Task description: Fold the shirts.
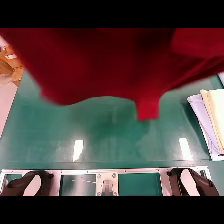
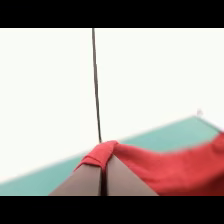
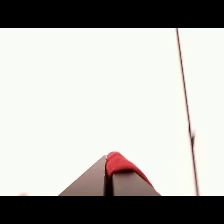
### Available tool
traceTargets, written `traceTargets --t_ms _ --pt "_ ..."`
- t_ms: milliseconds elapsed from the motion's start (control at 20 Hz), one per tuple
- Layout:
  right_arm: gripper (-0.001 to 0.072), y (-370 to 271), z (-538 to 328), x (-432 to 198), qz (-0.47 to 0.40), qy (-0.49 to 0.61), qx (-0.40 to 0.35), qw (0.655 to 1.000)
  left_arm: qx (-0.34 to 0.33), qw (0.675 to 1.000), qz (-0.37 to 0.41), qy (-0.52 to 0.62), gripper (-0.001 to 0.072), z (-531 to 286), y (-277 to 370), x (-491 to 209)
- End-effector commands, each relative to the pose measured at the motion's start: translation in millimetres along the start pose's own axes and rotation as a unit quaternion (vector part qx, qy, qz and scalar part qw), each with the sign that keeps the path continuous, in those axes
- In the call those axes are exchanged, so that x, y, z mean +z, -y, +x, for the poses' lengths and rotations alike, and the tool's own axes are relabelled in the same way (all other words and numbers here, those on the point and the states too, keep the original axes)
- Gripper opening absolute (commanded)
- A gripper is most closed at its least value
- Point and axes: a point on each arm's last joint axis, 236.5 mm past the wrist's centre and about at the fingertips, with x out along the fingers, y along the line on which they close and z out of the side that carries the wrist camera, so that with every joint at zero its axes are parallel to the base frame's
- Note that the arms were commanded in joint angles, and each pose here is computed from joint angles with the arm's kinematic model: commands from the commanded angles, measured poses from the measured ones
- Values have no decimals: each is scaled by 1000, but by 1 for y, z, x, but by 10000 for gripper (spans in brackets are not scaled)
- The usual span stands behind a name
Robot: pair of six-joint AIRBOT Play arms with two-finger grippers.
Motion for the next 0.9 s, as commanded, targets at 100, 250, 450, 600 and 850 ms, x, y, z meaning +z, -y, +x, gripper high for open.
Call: traceTargets --t_ms 100,250,450,600,850 --pt "14 -27 -32 43 -72 76 -40 994 70 998 1 -3 19 -24 -15 6" --pt "14 26 -8 -18 -9 -10 -54 998 68 991 -65 -99 19 17 -49 -71" --pt "14 132 19 -168 114 -153 -92 977 -15 949 -206 -240 20 89 -70 -233" --pt "14 189 30 -311 175 -252 -124 944 -44 894 -311 -320 19 126 -76 -373" --pt "14 278 22 -492 261 -357 -224 868 -4 837 -360 -413 19 171 -71 -560"
